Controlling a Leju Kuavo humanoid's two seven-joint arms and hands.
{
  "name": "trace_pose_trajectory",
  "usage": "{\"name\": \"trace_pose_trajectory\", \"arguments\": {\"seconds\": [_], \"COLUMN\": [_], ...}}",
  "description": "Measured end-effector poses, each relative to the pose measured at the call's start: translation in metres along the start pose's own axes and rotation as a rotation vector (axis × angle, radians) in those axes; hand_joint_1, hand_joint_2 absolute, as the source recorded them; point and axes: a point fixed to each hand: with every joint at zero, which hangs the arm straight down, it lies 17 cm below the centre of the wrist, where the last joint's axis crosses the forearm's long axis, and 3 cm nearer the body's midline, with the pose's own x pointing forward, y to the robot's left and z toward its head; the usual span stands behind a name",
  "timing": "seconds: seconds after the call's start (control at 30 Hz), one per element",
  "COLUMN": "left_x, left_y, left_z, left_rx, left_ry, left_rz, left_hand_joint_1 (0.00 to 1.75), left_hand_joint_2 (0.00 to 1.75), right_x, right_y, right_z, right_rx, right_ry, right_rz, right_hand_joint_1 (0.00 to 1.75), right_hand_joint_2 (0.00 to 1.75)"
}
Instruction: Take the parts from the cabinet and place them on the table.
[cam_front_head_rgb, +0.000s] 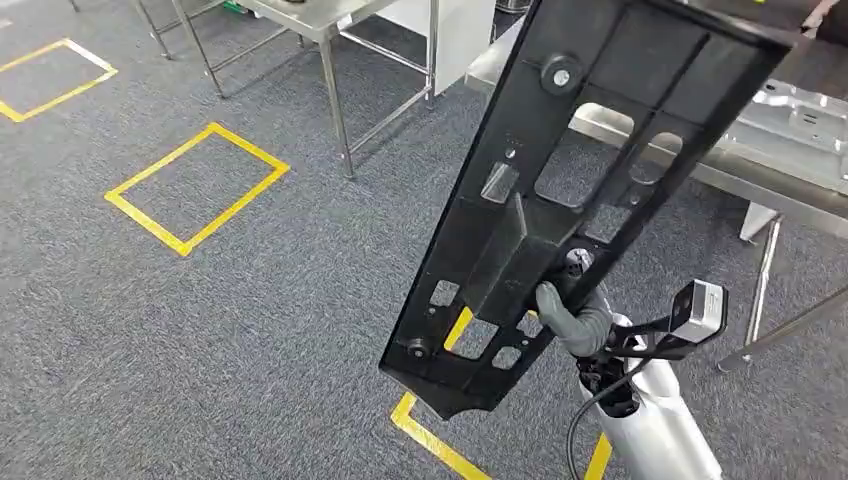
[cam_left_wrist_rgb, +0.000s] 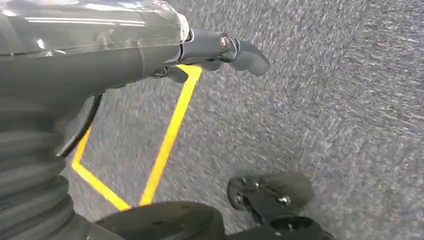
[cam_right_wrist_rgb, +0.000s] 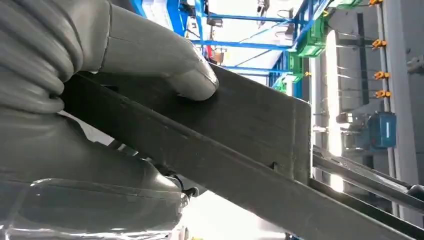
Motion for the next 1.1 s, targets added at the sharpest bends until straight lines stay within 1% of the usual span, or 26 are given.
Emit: {"name": "trace_pose_trajectory", "arguments": {"seconds": [0.2,0.3,0.57,1.1], "left_x": [-0.001,-0.005,-0.002,-0.001], "left_y": [-0.001,-0.001,0.0,0.001], "left_z": [0.001,0.001,0.0,0.0], "left_rx": [-0.001,0.001,0.003,0.002], "left_ry": [0.002,0.009,0.003,0.004], "left_rz": [0.002,0.0,-0.002,-0.014], "left_hand_joint_1": [0.0,0.0,0.0,0.0], "left_hand_joint_2": [1.75,1.75,1.75,1.75], "right_x": [0.003,-0.001,0.0,-0.002], "right_y": [-0.002,-0.002,-0.003,0.002], "right_z": [-0.007,-0.004,-0.005,0.005], "right_rx": [0.003,-0.005,-0.005,-0.022], "right_ry": [-0.015,-0.007,-0.013,-0.001], "right_rz": [0.001,-0.007,-0.007,-0.017], "right_hand_joint_1": [1.75,1.75,1.75,1.75], "right_hand_joint_2": [1.75,1.75,1.75,1.75]}}
